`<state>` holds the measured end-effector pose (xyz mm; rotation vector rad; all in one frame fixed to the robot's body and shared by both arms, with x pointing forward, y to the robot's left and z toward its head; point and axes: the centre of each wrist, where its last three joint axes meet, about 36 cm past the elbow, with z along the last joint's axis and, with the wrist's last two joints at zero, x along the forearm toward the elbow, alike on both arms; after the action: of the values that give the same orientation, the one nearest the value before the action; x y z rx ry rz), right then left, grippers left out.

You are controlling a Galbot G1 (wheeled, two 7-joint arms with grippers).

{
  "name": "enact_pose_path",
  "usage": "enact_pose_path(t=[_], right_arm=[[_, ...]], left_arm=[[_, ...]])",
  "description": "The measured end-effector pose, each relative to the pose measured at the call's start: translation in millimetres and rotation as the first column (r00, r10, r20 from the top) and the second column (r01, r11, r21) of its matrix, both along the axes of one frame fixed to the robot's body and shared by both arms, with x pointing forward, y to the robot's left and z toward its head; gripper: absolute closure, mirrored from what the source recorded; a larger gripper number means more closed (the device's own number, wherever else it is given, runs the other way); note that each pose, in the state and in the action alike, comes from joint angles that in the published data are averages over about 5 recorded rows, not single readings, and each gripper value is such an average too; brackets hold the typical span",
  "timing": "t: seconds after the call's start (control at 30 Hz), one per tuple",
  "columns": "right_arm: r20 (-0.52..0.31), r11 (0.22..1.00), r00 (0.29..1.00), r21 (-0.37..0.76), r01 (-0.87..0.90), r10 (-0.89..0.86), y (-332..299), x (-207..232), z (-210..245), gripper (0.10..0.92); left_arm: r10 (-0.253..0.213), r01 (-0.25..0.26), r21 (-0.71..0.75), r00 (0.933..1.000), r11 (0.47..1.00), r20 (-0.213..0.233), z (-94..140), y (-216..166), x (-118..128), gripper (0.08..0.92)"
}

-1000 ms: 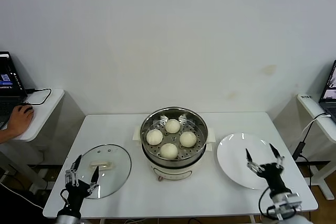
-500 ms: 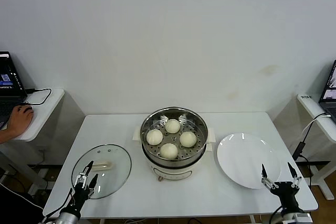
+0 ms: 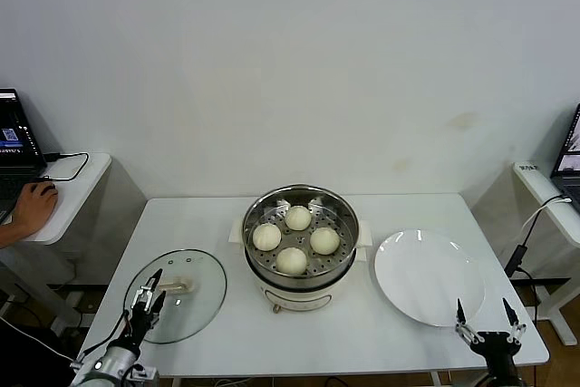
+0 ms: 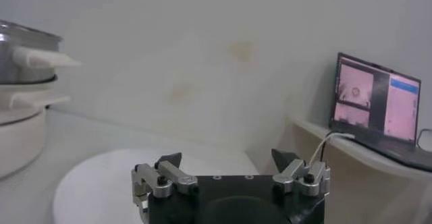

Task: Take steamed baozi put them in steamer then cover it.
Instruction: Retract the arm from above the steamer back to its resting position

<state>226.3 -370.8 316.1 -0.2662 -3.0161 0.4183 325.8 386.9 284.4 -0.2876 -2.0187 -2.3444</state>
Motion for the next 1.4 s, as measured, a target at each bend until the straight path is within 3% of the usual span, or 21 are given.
enact_pose_path(t=[0.83, 1.4], right_arm=[[-0.021, 1.0, 0.999, -0.01, 0.027, -0.027, -3.7, -7.9, -5.3, 0.2], [-0.026, 1.0, 1.0, -0.016, 0.007, -0.007, 4.5, -8.1, -2.9, 0.2]], left_arm=[[0.009, -0.007, -0.084, 0.9997, 0.996, 0.024, -14.9, -3.7, 52.3, 0.192], [0.025, -0.021, -0.166, 0.9993, 0.986, 0.026, -35.2, 1.7, 50.9, 0.665]])
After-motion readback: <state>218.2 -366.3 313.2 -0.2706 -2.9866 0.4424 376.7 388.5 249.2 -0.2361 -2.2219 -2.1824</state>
